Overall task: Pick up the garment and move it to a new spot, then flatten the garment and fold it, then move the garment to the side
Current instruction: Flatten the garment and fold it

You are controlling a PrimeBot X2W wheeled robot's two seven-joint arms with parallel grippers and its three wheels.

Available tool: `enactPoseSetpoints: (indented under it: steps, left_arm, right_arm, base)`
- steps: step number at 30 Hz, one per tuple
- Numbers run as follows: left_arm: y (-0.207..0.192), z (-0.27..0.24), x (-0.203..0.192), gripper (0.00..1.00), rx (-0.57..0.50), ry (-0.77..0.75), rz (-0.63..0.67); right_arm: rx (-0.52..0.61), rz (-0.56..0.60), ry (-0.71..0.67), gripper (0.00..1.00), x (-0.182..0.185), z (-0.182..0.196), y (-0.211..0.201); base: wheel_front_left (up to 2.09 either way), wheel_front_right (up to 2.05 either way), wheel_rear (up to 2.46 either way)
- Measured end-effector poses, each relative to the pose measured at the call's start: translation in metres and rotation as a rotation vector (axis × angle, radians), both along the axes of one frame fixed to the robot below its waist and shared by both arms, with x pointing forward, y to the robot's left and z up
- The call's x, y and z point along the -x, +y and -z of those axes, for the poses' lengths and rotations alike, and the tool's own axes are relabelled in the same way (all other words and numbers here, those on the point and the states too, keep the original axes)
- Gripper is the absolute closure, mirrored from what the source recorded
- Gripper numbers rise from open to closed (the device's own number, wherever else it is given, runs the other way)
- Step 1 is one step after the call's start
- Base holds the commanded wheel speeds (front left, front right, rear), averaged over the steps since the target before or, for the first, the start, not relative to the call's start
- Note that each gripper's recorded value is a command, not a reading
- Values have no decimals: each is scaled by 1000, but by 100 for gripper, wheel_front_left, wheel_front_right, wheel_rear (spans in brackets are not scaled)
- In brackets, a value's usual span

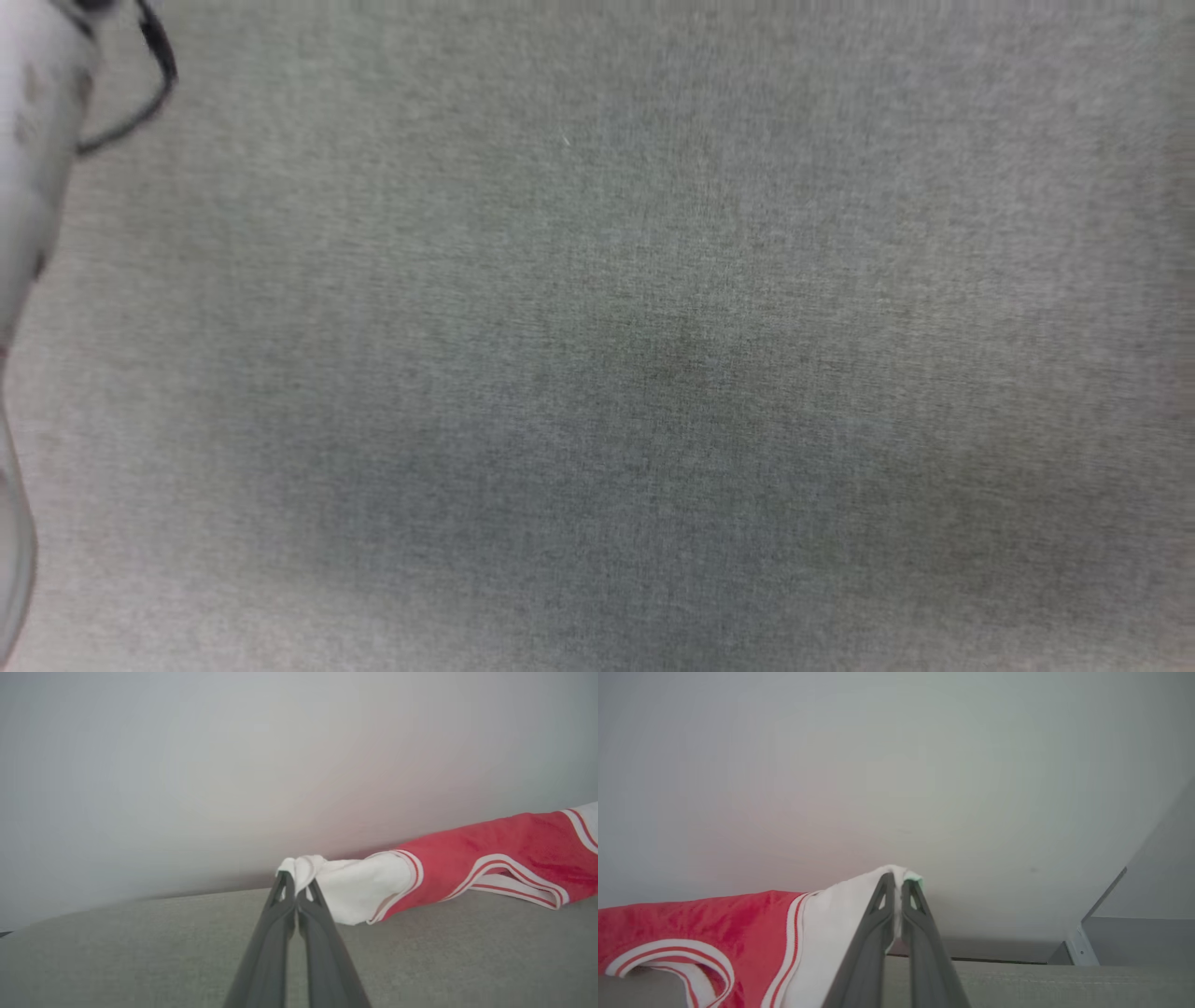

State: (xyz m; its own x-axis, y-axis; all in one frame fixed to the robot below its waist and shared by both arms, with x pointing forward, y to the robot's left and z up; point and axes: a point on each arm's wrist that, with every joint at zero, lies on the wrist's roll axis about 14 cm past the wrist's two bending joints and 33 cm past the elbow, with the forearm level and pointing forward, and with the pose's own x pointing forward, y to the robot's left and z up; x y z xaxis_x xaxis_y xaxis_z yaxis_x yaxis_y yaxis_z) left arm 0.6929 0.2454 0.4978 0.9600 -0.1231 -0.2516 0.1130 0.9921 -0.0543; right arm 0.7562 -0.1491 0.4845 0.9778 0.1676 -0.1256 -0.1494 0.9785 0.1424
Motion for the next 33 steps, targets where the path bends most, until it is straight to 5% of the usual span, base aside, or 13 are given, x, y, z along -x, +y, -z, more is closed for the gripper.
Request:
enactPoseSetpoints:
  steps: [18, 33]
  left_arm:
    - [2, -12, 142, 100, -9, 90, 108]
    - [3, -12, 286, 100, 50, 117, 39]
  right_arm:
    - [-45, -117, 310, 100, 139, -11, -39]
    - [-80, -165, 543, 100, 294, 20, -68]
  base:
    - [0, 0, 0]
    - [0, 0, 0]
